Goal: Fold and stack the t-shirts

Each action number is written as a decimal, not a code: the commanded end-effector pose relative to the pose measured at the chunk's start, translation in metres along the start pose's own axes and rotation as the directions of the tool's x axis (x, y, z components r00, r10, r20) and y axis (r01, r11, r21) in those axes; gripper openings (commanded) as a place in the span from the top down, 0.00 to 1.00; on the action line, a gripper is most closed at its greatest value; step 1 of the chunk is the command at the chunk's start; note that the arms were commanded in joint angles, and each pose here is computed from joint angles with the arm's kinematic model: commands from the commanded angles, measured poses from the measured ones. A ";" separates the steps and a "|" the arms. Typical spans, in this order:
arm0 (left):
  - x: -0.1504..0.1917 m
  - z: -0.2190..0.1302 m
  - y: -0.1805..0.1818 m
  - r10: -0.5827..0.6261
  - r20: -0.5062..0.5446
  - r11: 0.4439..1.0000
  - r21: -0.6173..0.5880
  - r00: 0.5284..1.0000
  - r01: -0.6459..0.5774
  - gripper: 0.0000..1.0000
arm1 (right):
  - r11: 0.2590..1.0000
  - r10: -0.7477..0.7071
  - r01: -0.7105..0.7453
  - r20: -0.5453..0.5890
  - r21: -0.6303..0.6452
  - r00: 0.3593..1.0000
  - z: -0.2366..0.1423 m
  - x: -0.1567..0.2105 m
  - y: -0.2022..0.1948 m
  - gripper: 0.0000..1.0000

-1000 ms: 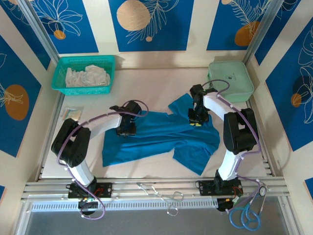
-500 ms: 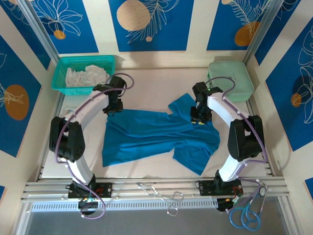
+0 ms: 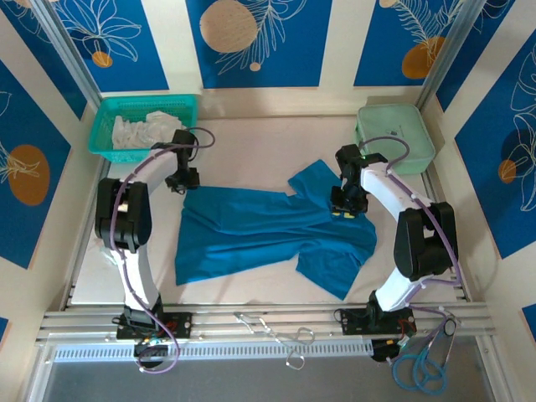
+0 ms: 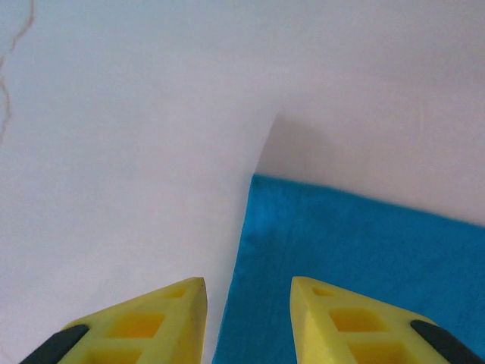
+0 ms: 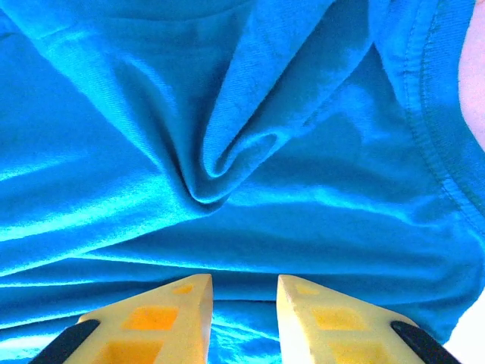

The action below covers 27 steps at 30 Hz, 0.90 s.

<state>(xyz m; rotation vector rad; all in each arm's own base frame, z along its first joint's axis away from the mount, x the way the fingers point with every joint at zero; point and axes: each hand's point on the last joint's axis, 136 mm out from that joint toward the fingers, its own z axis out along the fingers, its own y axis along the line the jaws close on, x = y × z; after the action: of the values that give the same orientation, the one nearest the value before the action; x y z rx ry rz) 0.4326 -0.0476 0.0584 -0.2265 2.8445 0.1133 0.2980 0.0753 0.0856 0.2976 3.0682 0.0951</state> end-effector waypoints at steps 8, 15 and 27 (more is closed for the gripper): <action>-0.007 0.038 -0.005 0.042 -0.074 0.999 -0.003 0.996 -0.042 0.63 | 0.999 0.005 -0.005 -0.007 -0.042 1.000 -0.008 0.007 0.004 0.70; 0.003 0.057 -0.002 0.031 -0.148 0.999 -0.034 0.988 -0.036 0.59 | 0.999 0.005 -0.005 -0.009 -0.034 1.000 -0.007 0.007 0.002 0.70; 0.010 0.062 -0.012 0.038 -0.156 0.999 0.025 0.987 -0.035 0.88 | 0.998 -0.017 0.020 0.052 -0.060 0.999 -0.023 -0.017 0.009 0.61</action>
<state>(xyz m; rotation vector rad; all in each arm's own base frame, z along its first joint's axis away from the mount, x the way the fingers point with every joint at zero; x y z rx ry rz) 0.4626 -0.0577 0.0217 -0.1910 2.9083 0.0823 0.3020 0.0766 0.0916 0.2960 3.0559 0.1237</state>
